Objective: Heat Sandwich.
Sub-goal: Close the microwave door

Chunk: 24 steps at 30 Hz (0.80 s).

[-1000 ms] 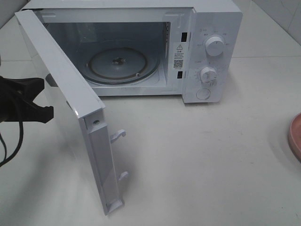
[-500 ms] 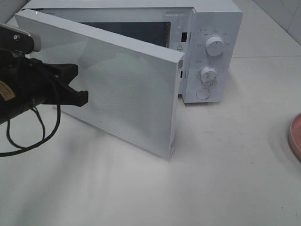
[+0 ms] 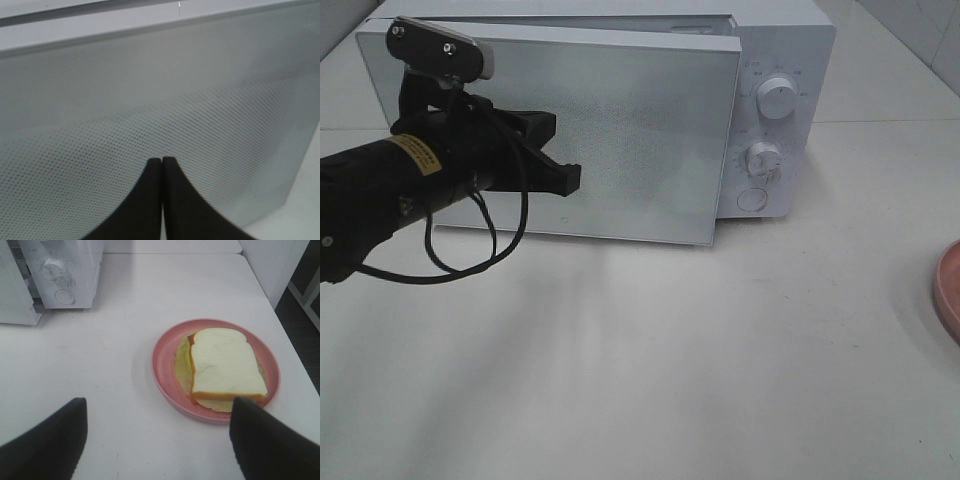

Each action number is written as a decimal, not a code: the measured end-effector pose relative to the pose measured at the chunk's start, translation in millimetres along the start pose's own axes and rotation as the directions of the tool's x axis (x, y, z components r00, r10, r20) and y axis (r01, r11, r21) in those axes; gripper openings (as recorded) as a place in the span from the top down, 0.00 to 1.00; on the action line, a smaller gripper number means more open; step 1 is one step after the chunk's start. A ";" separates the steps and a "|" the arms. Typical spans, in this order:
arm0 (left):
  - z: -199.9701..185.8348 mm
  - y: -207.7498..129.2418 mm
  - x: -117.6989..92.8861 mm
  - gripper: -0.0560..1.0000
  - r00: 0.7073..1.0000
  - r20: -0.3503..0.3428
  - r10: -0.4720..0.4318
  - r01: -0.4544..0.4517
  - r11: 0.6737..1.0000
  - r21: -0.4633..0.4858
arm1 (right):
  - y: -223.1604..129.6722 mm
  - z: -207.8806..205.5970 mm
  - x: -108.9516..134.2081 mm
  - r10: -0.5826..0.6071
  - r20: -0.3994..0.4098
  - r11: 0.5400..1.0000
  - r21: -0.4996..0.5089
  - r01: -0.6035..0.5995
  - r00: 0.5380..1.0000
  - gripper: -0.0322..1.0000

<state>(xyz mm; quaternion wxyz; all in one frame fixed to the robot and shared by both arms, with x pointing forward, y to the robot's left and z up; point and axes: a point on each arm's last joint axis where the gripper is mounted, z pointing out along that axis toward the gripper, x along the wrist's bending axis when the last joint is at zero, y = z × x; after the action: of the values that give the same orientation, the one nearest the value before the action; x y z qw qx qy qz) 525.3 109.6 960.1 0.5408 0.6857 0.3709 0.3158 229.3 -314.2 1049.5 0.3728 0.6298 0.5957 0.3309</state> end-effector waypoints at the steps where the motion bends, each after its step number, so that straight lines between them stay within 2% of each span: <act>1: 2.7 1.3 -0.7 0.95 1.000 0.000 -0.002 0.002 1.000 0.000 | 0.0 0.0 0.0 0.000 0.000 1.000 0.000 0.000 1.000 0.23; 12: 23.2 5.6 -7.3 0.95 1.000 0.011 -0.023 0.023 1.000 -0.001 | 0.0 0.0 0.0 0.000 0.000 1.000 0.000 0.000 1.000 0.23; 24: 58.5 11.0 -31.7 0.95 0.998 0.062 -0.023 0.023 1.000 -0.006 | 0.0 0.0 0.0 0.000 0.000 1.000 0.000 0.000 1.000 0.23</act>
<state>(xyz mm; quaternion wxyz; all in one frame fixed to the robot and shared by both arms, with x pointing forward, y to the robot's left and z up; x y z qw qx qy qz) 559.3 51.4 957.2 0.5580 0.6890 0.3608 0.2894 229.3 -314.2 1049.5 0.3728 0.6298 0.5957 0.3309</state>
